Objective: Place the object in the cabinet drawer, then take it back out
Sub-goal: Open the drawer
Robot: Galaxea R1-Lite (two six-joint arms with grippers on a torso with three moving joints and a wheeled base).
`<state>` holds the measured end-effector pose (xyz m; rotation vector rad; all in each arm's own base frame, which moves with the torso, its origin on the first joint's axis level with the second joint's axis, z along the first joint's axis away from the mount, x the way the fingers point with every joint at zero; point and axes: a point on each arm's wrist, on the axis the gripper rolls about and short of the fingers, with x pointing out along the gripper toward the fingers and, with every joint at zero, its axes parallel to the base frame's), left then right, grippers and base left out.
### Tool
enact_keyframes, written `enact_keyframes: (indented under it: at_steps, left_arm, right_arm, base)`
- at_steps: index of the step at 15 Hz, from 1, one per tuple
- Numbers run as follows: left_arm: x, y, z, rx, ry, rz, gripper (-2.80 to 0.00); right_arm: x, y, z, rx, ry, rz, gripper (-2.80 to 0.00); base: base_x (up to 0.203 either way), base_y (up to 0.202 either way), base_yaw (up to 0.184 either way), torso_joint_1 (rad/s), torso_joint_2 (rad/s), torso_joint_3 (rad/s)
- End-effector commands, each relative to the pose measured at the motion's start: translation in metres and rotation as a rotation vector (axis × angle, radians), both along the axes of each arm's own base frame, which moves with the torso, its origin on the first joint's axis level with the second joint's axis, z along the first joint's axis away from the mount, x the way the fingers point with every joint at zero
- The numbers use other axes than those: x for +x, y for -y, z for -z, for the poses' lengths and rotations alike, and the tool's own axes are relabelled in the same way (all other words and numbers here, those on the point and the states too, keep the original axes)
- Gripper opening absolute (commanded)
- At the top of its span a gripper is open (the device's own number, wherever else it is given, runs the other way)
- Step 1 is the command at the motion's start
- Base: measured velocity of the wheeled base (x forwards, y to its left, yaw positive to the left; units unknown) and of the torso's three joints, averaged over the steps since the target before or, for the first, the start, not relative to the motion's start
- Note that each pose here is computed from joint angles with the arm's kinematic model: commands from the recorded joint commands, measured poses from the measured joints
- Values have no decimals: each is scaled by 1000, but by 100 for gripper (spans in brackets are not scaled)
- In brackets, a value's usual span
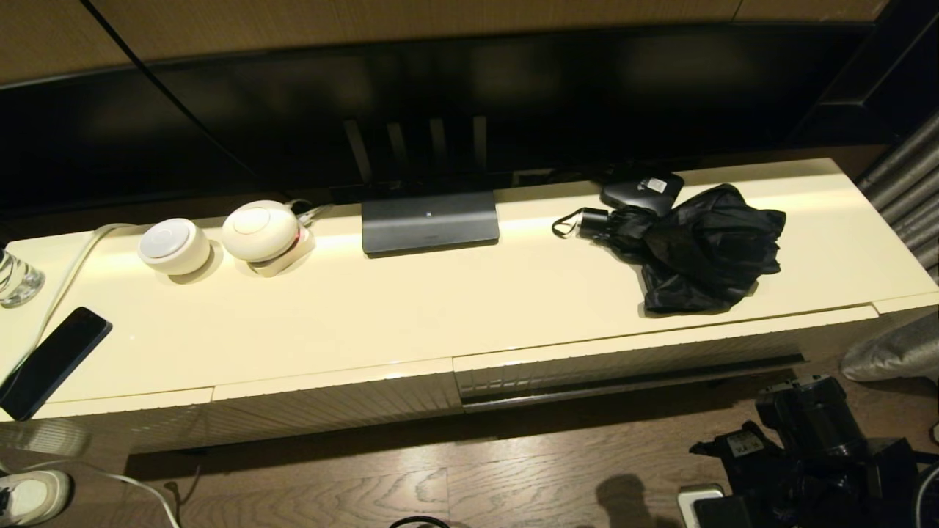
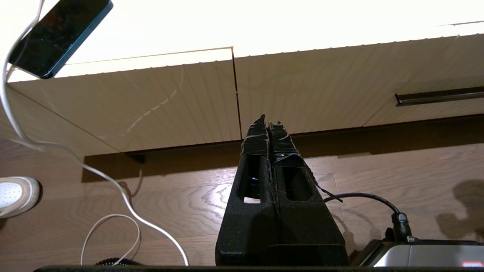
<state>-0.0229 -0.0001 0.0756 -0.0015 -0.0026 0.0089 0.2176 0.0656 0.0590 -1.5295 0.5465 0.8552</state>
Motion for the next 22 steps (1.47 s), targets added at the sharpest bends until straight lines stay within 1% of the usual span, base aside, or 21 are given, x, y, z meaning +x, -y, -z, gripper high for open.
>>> enact_keyframes:
  at_steps: [1, 3, 5, 7, 11, 14, 18, 20, 22]
  left_arm:
    - [0, 0, 1, 0, -4, 0, -280]
    - [0, 0, 1, 0, -4, 0, -280]
    - [0, 0, 1, 0, -4, 0, -280]
    - [0, 0, 1, 0, -4, 0, -280]
    - [0, 0, 1, 0, -4, 0, -280]
    - [0, 0, 1, 0, -4, 0, -280]
    - [0, 0, 1, 0, -4, 0, -280]
    - [0, 0, 1, 0, -4, 0, -280]
    - [0, 0, 1, 0, -4, 0, -280]
  right_arm:
    - [-2, 2, 1, -2, -9, -13, 0]
    - [0, 1, 5, 0, -27, -15, 0]
    - [8, -1, 15, -2, -59, -18, 0]
    - [16, -3, 18, 3, -58, -18, 0]
    - [39, -5, 21, 14, -25, -6, 0]
    - [48, -4, 22, 16, -5, 5, 0]
    - [61, -3, 26, 13, 3, 19, 0]
    - [70, -3, 27, 14, 40, 16, 0]
    - [75, -2, 27, 14, 57, 17, 0]
  base:
    - [0, 0, 0, 0, 0, 0]
    - [0, 0, 0, 0, 0, 0]
    - [0, 0, 0, 0, 0, 0]
    - [0, 0, 0, 0, 0, 0]
    - [0, 0, 0, 0, 0, 0]
    - [0, 0, 0, 0, 0, 0]
    - [0, 0, 0, 0, 0, 0]
    - [0, 0, 0, 0, 0, 0]
    - [0, 0, 0, 0, 0, 0]
